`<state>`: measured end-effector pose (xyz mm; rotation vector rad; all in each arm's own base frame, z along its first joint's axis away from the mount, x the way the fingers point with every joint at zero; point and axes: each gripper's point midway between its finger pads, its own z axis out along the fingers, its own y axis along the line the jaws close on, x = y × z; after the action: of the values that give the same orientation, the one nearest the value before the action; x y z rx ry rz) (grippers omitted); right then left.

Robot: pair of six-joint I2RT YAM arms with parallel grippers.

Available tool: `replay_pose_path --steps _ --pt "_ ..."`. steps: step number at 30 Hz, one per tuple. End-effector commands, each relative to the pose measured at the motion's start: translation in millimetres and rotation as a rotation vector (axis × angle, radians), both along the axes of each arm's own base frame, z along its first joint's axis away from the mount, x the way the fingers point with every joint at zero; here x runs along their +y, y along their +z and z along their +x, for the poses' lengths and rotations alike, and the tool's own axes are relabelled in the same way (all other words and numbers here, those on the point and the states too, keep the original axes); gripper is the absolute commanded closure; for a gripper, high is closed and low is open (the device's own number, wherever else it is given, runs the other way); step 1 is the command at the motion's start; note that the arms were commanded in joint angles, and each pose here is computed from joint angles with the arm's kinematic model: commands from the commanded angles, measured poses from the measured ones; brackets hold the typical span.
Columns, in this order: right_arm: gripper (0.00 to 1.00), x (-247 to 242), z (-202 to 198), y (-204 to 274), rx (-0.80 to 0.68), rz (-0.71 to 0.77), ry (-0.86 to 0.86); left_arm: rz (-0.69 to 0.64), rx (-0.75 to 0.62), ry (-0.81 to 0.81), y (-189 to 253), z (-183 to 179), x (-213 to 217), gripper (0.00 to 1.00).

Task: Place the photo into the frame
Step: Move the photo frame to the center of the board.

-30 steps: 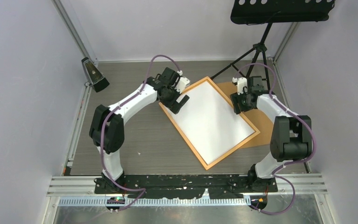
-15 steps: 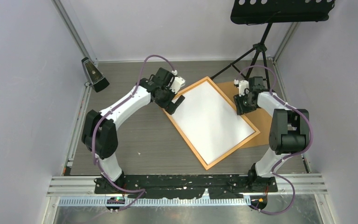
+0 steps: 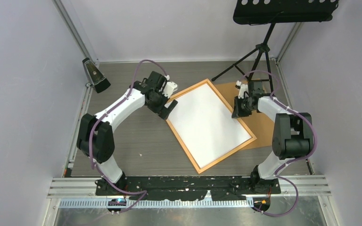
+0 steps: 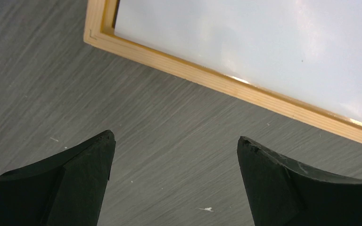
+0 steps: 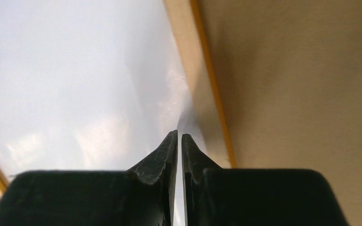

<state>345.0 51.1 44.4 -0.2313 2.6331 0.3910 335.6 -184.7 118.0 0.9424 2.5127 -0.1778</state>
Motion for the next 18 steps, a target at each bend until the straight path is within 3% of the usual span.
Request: replay_pose_path --steps 1,9,11,14,18 --pt "0.87 45 9 11 -0.026 0.183 -0.079 -0.009 0.118 0.021 -16 -21 13 0.00" --pt "0.92 113 25 16 -0.071 0.309 -0.112 -0.113 0.350 0.184 -50 -42 36 0.01" --pt "0.87 116 32 26 -0.117 0.304 -0.103 -0.162 0.365 0.206 -49 -41 33 0.00" --pt "0.63 106 45 47 -0.193 0.236 -0.065 -0.233 0.369 0.255 -46 -36 23 0.00" --pt "0.47 77 53 63 -0.265 0.057 -0.011 -0.315 0.441 0.319 -50 -34 5 0.00"
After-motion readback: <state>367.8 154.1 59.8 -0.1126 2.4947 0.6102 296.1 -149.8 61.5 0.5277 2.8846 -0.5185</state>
